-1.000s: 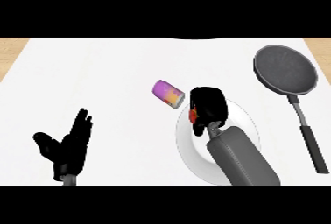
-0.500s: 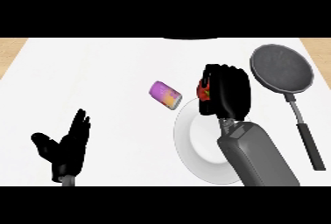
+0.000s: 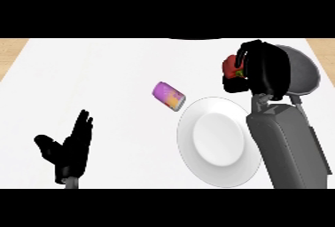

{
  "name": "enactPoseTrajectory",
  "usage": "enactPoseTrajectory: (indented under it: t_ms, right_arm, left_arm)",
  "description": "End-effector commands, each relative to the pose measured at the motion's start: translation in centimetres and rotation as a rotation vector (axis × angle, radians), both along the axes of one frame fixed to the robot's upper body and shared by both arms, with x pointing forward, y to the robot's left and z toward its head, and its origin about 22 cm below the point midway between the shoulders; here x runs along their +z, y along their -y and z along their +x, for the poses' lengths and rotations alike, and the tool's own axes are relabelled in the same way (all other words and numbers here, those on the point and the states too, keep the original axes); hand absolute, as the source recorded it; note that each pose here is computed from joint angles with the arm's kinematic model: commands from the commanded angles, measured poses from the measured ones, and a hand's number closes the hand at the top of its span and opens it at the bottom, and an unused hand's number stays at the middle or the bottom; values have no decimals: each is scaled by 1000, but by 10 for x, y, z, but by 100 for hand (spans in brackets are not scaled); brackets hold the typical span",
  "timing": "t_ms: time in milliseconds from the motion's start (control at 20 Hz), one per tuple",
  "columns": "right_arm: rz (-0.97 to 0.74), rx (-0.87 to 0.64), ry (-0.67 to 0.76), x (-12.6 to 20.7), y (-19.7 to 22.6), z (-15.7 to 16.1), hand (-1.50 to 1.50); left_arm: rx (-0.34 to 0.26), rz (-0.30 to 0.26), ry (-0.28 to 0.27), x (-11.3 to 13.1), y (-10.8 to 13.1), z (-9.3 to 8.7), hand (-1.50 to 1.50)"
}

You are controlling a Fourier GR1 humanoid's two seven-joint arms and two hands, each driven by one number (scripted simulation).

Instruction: Pick the bell pepper from the plate and place it in the pan

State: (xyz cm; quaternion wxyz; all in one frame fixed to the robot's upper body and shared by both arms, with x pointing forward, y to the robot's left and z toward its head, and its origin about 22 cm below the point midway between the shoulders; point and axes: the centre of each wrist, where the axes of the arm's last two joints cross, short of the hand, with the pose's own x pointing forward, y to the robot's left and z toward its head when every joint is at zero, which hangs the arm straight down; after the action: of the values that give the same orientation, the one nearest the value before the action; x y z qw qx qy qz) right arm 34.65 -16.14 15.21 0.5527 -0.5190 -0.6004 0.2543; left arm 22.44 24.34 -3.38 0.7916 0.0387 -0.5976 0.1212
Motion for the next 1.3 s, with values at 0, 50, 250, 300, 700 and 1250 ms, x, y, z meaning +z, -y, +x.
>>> enactPoseTrajectory:
  t_ms: [0,50,250,300,700,1250]
  right_arm:
    - [85,-16,25,14,32,30,150]
    - [53,-39,17,1,40,35,150]
    - [-8,-85,66,-14,83,47,150]
    - [-28,-112,60,-14,111,56,150]
    - [0,-175,71,-47,172,78,150]
    - [10,-269,-179,-64,237,63,-150]
  left_arm:
    - [-1,-20,-51,-4,2,4,0]
    - [-21,-13,-61,1,-14,-18,0]
    - [-8,-20,-40,-15,-14,-6,0]
    - [-3,-25,-35,-4,6,6,0]
    - [-56,-15,-33,-10,10,0,0]
    - [-92,-19,-13,6,11,16,0]
